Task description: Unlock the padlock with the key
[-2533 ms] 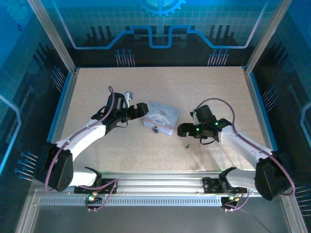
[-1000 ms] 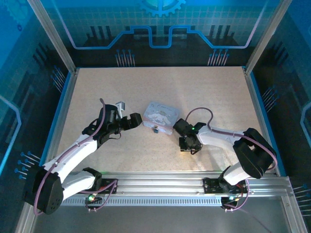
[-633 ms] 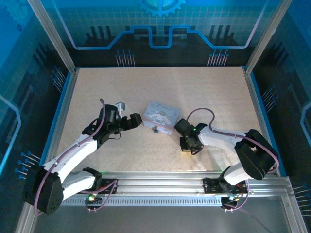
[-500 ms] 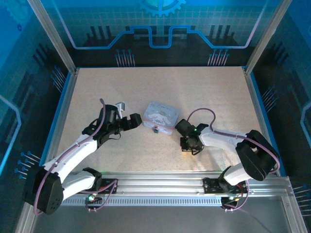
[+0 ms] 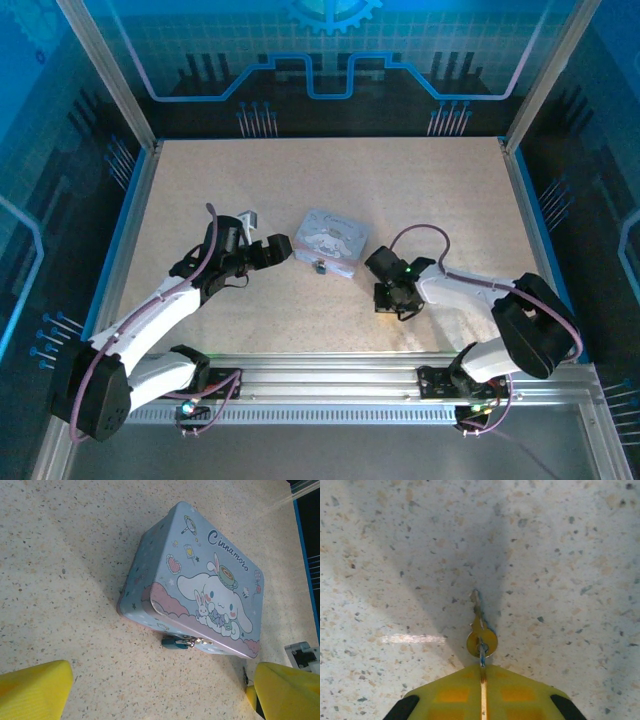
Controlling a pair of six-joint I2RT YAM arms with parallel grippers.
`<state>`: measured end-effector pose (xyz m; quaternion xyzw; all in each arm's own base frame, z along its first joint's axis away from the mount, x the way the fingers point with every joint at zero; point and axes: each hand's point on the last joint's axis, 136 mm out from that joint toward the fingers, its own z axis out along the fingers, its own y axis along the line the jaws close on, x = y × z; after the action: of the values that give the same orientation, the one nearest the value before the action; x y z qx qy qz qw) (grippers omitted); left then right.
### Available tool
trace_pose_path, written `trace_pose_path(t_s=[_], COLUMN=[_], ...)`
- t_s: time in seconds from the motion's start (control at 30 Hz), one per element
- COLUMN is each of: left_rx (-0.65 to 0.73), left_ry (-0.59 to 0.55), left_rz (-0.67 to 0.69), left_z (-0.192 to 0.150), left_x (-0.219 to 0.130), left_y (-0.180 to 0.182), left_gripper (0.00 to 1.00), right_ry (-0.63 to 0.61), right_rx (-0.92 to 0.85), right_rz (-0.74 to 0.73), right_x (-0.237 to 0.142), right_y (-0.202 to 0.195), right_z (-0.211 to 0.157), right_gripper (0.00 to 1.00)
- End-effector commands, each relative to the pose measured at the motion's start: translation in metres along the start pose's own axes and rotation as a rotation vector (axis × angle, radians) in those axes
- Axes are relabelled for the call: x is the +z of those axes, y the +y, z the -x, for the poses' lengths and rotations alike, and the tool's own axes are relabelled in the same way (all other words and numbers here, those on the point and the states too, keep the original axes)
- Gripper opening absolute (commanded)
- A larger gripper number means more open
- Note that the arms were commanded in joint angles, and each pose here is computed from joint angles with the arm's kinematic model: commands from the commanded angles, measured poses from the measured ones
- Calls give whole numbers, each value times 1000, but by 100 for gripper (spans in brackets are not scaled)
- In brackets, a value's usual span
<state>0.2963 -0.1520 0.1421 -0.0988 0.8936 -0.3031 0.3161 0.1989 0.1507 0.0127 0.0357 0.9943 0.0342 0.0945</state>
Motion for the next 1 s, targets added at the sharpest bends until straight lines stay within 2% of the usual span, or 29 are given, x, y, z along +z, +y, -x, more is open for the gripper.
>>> trace_pose_path(t_s=[0.0, 0.2, 0.63, 0.77, 0.97], left_rx=[10, 3, -69, -142, -348], left_ry=[-21, -22, 6, 34, 108], left_rz=[0, -15, -101, -133, -271], left_z=[11, 13, 19, 20, 18], left_x=[-3, -5, -13, -13, -4], left_y=[-5, -9, -35, -44, -69], left_gripper=[95, 95, 95, 94, 90], right_ry=[26, -30, -245, -306, -447], right_rx=[2, -35, -181, -239, -330], right_rz=[-69, -45, 71, 126, 290], right_x=[1, -10, -61, -76, -110], right_y=[-23, -21, -3, 8, 41], right_z=[-9, 2, 45, 55, 74], right_gripper=[7, 2, 0, 0, 0])
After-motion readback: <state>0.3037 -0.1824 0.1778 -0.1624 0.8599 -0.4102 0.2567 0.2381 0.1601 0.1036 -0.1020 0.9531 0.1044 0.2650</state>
